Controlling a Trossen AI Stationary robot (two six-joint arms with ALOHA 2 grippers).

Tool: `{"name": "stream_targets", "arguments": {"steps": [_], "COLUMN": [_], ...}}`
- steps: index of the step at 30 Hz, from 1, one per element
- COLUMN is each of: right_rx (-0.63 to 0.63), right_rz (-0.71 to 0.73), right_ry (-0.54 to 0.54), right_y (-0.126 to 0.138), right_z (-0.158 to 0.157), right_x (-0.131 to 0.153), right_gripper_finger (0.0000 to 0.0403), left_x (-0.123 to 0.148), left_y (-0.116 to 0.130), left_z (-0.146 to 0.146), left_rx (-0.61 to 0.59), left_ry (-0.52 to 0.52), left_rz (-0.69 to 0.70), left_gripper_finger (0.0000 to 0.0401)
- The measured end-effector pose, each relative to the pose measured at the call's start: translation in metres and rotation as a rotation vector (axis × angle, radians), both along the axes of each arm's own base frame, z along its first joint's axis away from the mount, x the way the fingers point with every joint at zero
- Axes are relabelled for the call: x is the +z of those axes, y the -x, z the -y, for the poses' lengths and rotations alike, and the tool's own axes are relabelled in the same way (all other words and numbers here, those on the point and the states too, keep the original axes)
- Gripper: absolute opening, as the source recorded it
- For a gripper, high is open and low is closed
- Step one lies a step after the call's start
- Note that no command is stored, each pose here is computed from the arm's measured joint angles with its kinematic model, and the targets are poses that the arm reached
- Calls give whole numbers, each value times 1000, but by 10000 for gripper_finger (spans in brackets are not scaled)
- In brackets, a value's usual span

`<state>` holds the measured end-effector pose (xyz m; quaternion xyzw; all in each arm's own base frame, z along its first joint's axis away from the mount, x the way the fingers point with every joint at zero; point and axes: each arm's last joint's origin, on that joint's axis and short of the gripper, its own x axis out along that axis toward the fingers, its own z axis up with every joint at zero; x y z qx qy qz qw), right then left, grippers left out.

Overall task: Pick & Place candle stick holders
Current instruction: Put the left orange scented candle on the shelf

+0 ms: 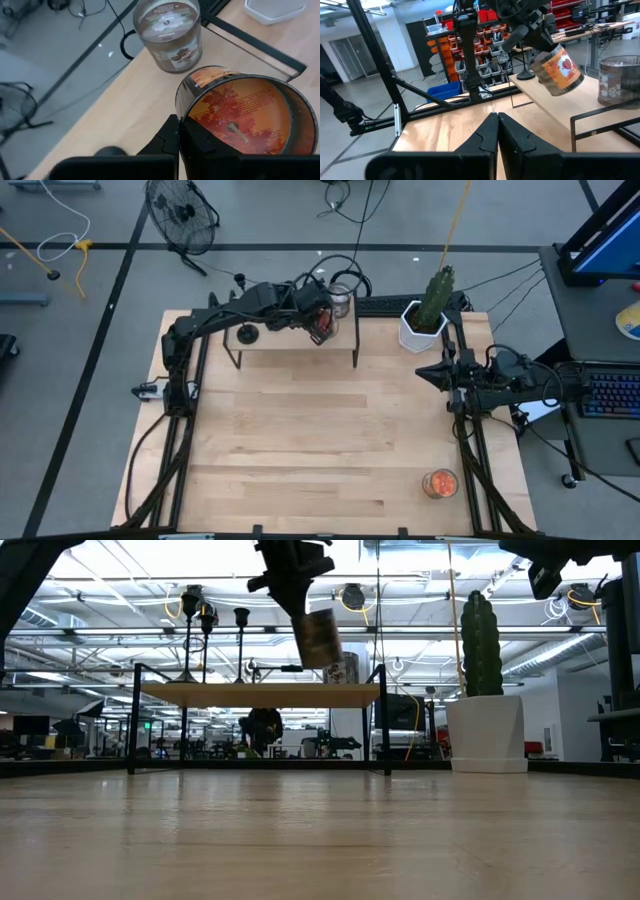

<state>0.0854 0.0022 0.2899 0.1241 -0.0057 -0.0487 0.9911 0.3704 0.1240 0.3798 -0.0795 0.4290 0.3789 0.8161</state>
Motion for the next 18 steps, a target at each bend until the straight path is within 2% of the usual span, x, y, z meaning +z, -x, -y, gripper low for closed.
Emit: {"name": "stream_targets", "arguments": {"steps": [7,18], "right_rx": [2,3], "right_rz": [5,10], "right_ry": [-4,-27], "right_y": [0,0], "right_z": [0,0], "right_x": [0,1], "right_gripper_finger": [4,4], "left_x": [0,-1], "left_y": [3,16], "left_z": [-8,-36], "left_rx": [-91,-74], "left_ry": [-49,-61], "left_rz": [-85,-143], "left_gripper_finger": [1,1]}}
